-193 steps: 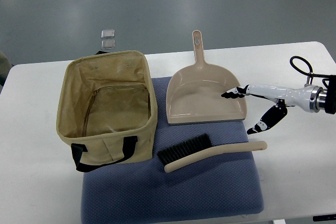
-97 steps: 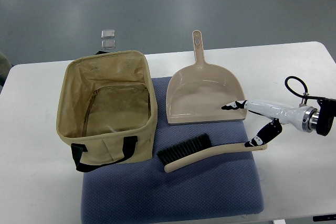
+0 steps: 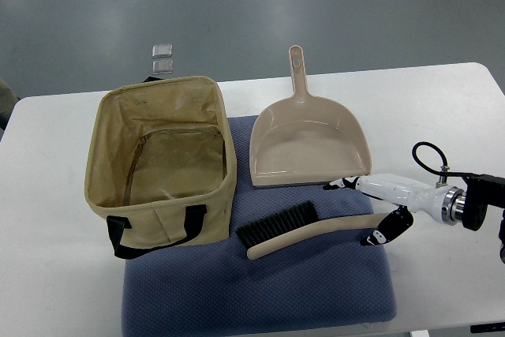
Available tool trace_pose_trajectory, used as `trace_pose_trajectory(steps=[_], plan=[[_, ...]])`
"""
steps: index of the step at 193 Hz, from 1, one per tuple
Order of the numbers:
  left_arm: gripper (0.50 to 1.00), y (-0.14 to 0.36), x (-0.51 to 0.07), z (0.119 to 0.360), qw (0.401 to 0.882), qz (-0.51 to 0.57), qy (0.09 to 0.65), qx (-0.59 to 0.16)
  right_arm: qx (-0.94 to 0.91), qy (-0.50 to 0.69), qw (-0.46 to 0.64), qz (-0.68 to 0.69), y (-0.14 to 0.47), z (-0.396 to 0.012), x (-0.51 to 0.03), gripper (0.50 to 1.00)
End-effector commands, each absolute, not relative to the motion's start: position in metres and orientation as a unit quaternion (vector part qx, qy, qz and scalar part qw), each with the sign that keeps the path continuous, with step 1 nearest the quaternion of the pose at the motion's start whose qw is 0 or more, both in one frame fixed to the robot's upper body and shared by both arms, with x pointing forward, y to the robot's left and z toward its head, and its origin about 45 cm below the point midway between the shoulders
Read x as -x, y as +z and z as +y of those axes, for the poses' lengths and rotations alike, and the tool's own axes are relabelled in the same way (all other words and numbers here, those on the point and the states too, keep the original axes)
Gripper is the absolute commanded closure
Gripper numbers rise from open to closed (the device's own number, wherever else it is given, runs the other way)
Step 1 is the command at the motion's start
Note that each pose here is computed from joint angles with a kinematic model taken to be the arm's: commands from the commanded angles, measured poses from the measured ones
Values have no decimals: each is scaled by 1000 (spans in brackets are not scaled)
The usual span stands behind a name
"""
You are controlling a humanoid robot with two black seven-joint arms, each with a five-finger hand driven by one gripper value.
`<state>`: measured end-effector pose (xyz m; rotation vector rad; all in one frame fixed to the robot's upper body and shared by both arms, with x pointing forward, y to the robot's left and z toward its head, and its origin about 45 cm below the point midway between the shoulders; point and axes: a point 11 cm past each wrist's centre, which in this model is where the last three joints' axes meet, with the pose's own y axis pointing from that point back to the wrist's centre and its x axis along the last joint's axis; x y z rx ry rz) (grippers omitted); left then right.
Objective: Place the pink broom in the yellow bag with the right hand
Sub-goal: 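Close the right hand around the brush handle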
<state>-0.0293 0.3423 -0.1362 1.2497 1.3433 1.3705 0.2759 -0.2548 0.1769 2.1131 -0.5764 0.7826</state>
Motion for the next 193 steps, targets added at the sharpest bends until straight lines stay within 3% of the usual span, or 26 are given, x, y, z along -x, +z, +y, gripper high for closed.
trace_pose_trajectory(steps=[1,52,74,93,108,193], plan=[[500,-136,29,342,413,534,545,-497,-826,314,407,-231,174,-257,-276,589],[500,-136,29,342,413,534,545,-497,-823,317,414,-226,170,-259,-273,632],[500,-136,29,342,413,534,545,-497,-821,320,416,-224,169,-259,-273,707],[500,-136,29,342,413,534,545,-497,-820,323,417,-222,168,-259,-272,805],[500,-136,29,342,413,534,545,-497,-819,325,418,-221,167,-258,-272,848],[500,-136,29,342,413,534,545,-497,-813,339,424,-212,163,-257,-272,850]])
